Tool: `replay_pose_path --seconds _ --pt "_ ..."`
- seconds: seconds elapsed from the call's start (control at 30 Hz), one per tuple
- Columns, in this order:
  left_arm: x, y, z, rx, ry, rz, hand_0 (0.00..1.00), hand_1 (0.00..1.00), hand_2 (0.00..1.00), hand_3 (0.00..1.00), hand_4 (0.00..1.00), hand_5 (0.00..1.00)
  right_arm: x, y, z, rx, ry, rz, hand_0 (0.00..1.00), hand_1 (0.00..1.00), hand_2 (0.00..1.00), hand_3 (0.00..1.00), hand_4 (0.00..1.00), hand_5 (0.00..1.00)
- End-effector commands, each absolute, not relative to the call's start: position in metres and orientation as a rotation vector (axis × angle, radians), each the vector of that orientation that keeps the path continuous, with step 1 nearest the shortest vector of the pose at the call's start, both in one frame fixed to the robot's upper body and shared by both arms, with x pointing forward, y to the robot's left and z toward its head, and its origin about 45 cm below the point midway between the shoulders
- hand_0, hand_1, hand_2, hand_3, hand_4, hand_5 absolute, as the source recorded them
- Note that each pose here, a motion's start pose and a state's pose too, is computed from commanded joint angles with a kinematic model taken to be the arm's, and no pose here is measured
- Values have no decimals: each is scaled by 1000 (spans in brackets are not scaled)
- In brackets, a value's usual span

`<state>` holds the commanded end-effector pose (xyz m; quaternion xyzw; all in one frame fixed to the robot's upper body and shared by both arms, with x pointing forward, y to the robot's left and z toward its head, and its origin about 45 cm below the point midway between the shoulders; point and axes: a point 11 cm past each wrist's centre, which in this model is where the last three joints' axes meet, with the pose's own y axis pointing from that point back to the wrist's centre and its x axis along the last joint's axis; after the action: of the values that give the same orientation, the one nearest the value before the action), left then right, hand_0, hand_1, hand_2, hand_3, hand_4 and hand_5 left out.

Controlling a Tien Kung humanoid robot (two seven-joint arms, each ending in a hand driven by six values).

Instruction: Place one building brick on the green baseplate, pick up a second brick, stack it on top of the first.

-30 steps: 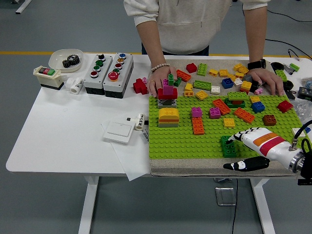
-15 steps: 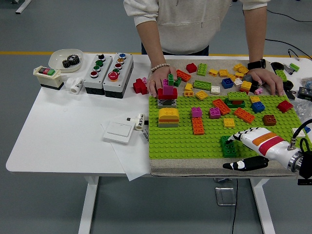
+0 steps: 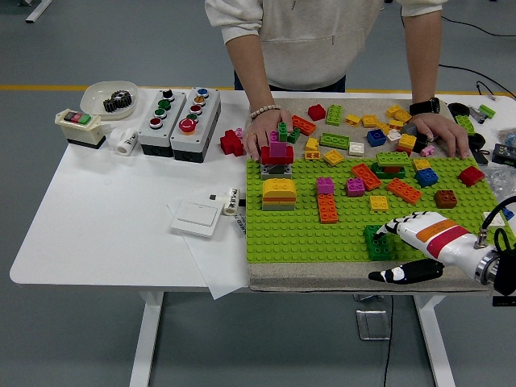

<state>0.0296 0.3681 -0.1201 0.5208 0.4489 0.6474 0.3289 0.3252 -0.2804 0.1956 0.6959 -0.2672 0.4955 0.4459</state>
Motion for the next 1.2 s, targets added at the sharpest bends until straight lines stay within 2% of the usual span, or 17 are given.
replay_pose_path --seconds 1.2 --pt "28 368 -120 1369 1177 1690 821 787 775 601 674 675 320 -277 190 1732 -640 1218 754 728 754 757 998 998"
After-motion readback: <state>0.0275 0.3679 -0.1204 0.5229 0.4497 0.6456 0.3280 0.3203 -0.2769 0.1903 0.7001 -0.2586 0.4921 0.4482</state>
